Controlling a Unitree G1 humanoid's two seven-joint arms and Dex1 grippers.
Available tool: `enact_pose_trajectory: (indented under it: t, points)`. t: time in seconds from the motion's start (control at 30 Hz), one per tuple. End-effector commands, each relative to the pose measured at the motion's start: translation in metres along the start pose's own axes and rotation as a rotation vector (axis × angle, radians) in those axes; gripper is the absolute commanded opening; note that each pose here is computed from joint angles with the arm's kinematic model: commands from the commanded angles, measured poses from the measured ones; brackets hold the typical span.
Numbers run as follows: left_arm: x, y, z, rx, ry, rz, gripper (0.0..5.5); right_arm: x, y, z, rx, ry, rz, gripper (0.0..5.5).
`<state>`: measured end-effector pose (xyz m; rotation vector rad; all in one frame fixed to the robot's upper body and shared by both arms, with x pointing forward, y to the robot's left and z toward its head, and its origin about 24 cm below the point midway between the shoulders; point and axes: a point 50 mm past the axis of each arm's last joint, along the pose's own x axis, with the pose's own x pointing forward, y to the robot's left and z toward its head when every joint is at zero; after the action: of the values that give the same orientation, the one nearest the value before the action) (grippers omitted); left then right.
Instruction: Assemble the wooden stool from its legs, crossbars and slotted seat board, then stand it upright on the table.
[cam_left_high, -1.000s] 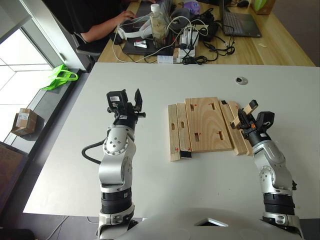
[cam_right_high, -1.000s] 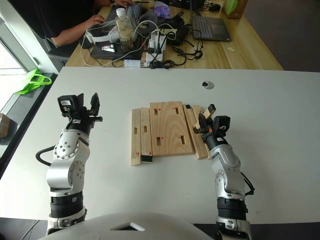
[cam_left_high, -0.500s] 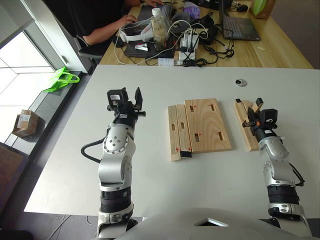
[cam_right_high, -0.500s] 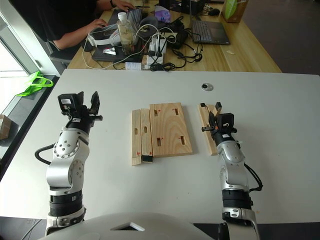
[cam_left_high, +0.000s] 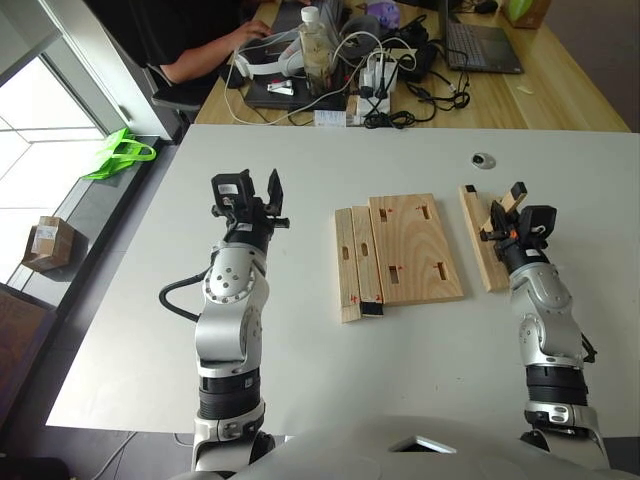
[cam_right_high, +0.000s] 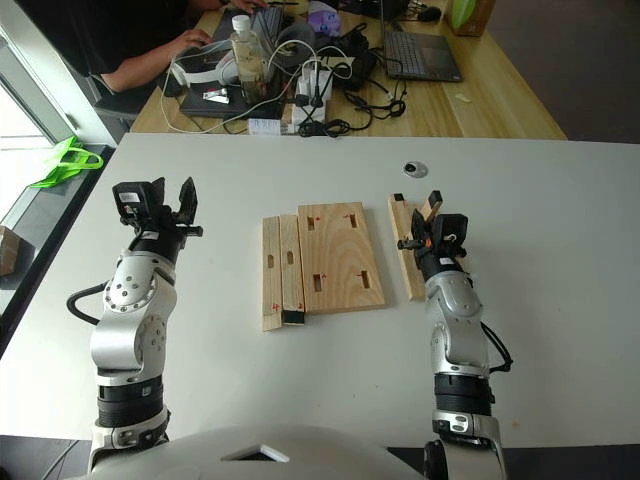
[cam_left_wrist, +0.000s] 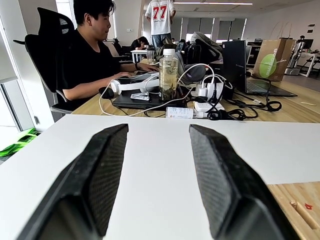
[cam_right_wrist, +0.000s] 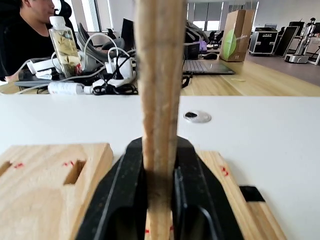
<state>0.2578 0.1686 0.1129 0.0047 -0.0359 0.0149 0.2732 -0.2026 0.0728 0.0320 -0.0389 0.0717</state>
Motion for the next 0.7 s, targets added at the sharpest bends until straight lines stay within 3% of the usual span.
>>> enact_pose_trajectory:
  t: [0.03,0.17,0.27,0.33,0.4,0.47,0.7]
  points:
    - [0.004,0.002,0.001,0.014,-0.004,-0.004,2.23,0.009,0.005,0.031,0.015,-0.106,-0.002,0.38]
    - [0.003,0.003,0.002,0.018,-0.005,-0.003,2.23,0.009,0.006,0.042,0.015,-0.147,-0.008,0.38]
    - [0.004,0.004,0.003,0.025,-0.007,-0.01,2.23,-0.003,0.003,0.02,0.049,-0.109,-0.031,0.38]
    - [0.004,0.006,0.003,0.029,-0.007,-0.01,2.23,-0.017,0.003,-0.015,0.083,0.012,-0.017,0.38]
    - [0.004,0.006,0.003,0.031,-0.004,-0.012,2.23,-0.042,0.003,-0.079,0.051,0.346,0.049,0.38]
    - [0.006,0.005,0.003,0.034,-0.004,-0.02,2.23,-0.066,0.003,-0.108,0.046,0.466,0.085,0.38]
    - [0.004,0.004,0.003,0.037,-0.005,-0.024,2.23,-0.055,-0.004,-0.089,0.043,0.297,0.059,0.38]
